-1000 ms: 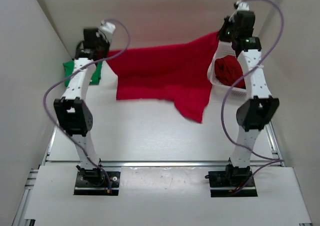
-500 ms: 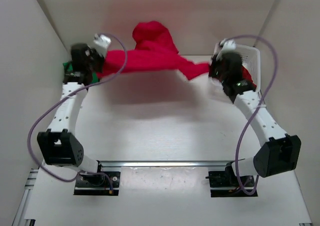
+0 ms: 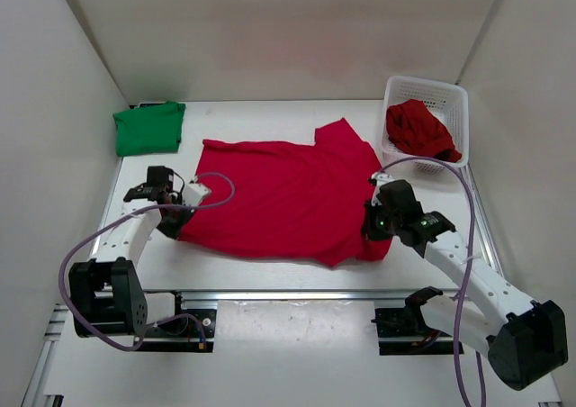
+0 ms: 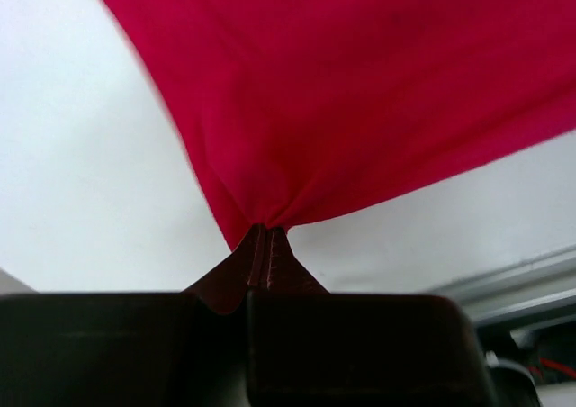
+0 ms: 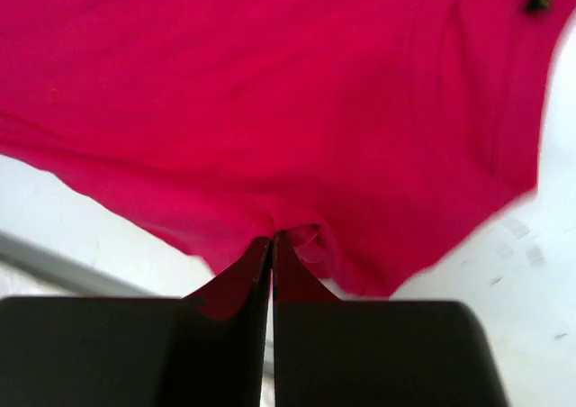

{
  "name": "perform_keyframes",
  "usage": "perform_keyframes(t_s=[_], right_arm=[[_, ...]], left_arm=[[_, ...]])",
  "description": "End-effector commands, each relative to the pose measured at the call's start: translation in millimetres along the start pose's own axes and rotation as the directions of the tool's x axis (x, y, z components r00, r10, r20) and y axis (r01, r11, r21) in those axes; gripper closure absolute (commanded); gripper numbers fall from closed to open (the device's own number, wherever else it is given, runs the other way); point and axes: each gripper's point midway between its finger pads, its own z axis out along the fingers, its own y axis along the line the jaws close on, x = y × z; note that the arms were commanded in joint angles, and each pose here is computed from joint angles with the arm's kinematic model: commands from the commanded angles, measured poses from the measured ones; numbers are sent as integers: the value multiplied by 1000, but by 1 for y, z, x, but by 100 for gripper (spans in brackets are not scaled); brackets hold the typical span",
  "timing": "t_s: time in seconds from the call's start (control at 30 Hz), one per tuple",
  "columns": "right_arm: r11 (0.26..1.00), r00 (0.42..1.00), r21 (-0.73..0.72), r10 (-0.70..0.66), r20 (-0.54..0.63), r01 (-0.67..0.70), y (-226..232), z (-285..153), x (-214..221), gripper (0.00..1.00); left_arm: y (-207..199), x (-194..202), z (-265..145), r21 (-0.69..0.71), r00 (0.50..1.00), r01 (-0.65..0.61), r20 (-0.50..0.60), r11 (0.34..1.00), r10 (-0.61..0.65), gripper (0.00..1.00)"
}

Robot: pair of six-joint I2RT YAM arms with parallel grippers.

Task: Fold and stack the t-shirts
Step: Flatten out the tshirt, then grap the side of the flattened tshirt closest away from the robot with both arms

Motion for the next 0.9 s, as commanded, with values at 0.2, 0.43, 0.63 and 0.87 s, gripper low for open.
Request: perform_keyframes(t_s=[0.2,0.43,0.63,0.87], right_arm=[[995,988,-56,76,-131,-84,1,6,37,100],[999,998,-29,30,-54,-31,-13,15,-13,100],[1000,998,11,14,-60,-14,-35,33,-38,100],[999,999,50,3,-49,0,-58,48,-59,100]], left_arm=[[-16,41,-2,31,990,0,-141,1000,5,100],[19,-18,-2,-33,997,70,-40,997,-71,100],[37,-53,16,5,981,191,-32,981,-191,100],[50,-82,30,11,969,245,-32,969,-244,100]])
